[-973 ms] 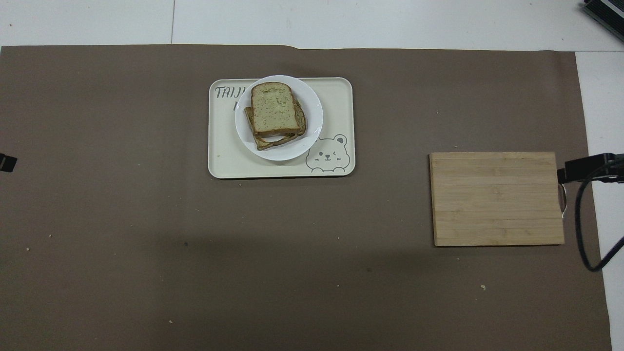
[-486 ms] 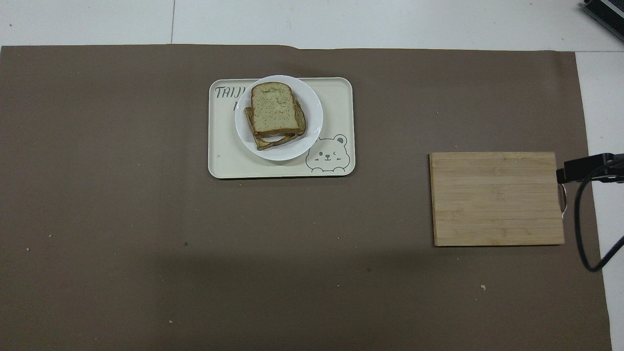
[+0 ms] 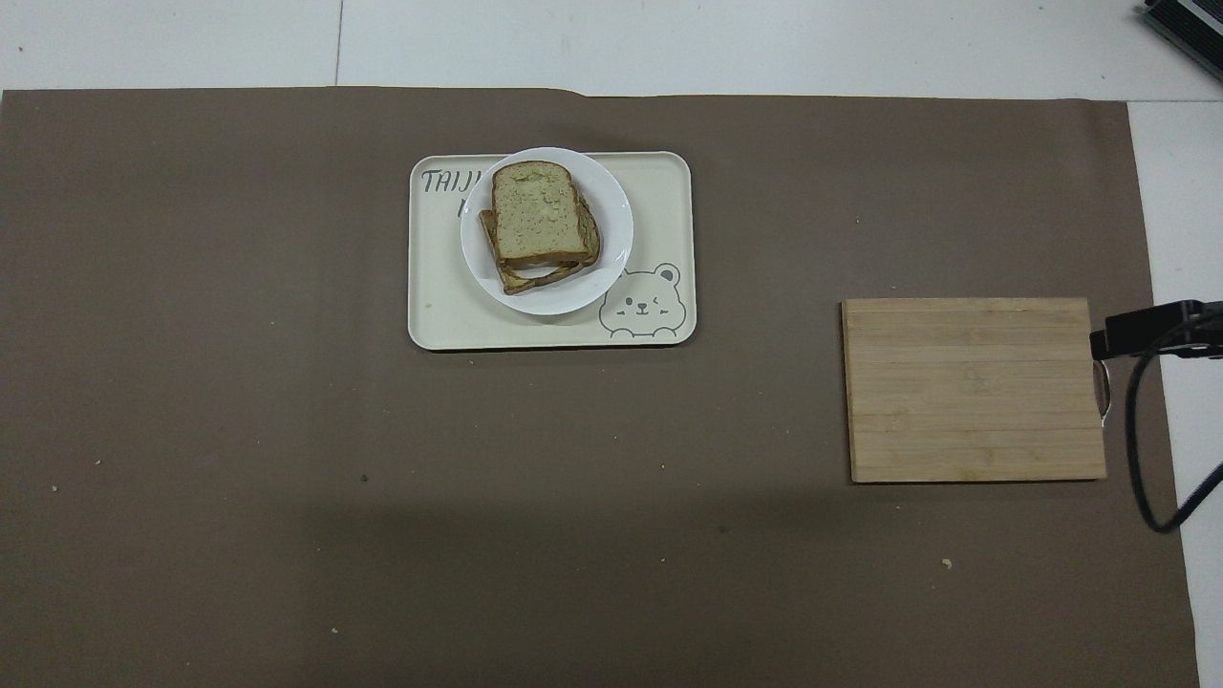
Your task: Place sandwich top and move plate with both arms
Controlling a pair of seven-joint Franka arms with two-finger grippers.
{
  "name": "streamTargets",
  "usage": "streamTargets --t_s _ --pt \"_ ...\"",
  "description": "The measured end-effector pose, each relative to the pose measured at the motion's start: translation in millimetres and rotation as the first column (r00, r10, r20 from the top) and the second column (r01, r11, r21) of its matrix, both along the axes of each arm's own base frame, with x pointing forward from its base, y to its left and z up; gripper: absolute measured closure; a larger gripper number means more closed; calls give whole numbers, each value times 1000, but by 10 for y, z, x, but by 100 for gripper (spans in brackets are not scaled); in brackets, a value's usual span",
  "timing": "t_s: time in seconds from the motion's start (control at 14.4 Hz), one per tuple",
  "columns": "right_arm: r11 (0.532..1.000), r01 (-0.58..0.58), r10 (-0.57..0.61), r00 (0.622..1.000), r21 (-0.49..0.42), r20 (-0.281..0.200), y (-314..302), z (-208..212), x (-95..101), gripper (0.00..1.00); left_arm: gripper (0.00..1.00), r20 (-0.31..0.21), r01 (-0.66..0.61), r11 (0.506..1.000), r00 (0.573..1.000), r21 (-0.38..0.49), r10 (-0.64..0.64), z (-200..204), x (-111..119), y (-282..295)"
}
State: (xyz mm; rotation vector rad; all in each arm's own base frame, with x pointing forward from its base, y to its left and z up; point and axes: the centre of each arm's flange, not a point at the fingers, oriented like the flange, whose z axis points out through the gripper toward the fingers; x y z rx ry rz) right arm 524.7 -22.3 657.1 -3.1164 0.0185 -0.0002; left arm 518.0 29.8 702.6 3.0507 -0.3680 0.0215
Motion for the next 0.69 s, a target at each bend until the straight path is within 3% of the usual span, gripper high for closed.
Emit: streamTargets --t_s 0.69 --pt "1000 0 0 1000 0 0 1 0 0 0 0 14 -117 992 993 43 117 11 31 -206"
